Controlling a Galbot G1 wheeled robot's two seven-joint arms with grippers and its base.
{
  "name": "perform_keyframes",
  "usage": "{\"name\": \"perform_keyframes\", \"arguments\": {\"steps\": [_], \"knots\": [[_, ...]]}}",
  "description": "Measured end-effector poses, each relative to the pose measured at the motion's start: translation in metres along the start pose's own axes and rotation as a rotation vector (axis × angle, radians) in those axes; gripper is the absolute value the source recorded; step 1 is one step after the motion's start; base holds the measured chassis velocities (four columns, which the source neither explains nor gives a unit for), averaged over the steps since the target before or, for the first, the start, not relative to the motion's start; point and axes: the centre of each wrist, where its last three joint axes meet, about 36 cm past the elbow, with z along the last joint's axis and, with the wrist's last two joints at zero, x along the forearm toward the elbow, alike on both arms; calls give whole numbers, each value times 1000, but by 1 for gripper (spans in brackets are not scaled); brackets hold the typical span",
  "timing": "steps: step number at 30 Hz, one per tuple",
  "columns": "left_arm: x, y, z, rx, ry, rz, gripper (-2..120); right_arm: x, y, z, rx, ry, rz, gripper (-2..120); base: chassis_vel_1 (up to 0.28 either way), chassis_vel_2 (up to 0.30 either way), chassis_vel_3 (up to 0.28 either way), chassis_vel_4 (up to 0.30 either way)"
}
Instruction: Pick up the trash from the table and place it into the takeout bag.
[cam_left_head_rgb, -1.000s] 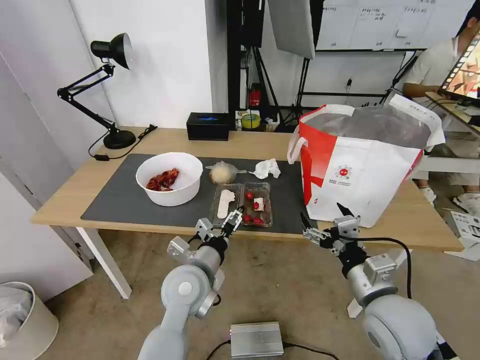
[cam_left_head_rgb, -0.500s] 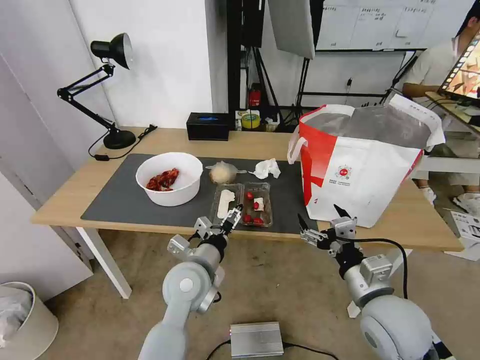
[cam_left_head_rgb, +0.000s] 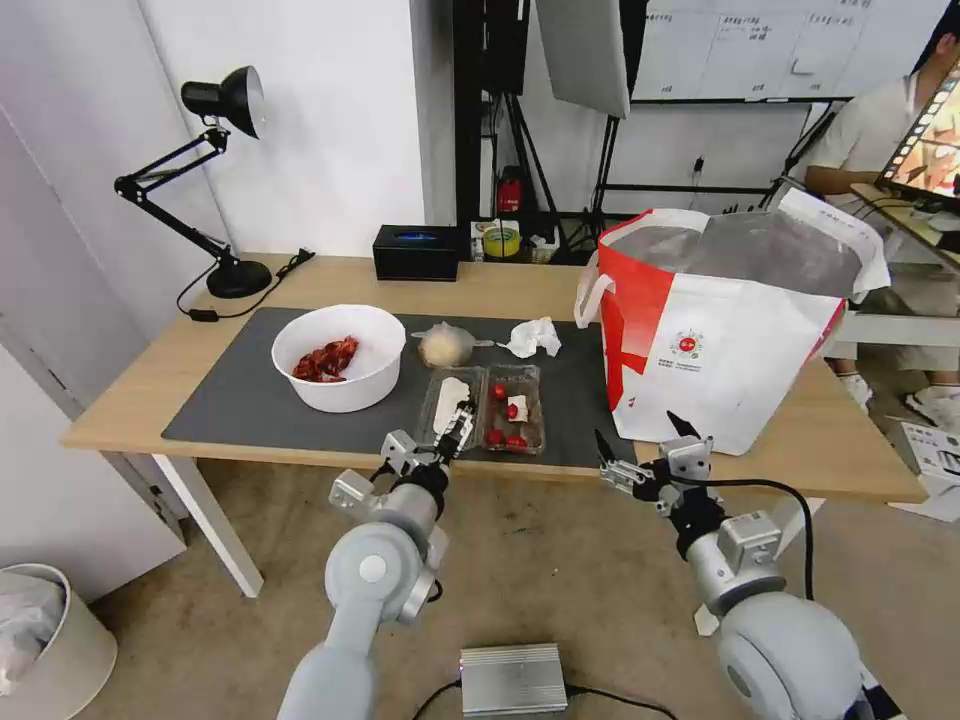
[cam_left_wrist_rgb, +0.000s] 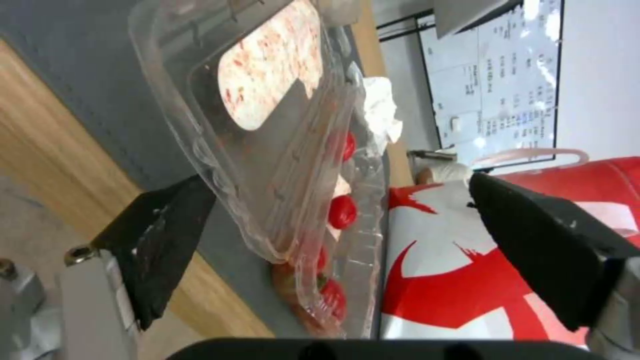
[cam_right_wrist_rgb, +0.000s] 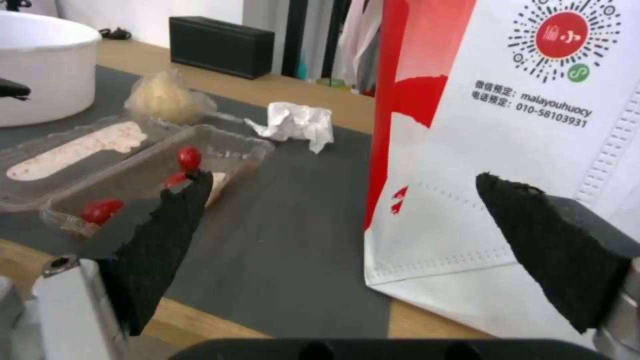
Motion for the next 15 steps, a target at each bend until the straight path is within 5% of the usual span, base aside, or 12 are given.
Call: {"name": "perform_keyframes", "arguments": {"steps": [15], "knots": [[8, -2, -2, -3, -26, 54, 100, 0, 1, 0, -5, -3, 1, 100, 0, 0, 0, 0]]}}
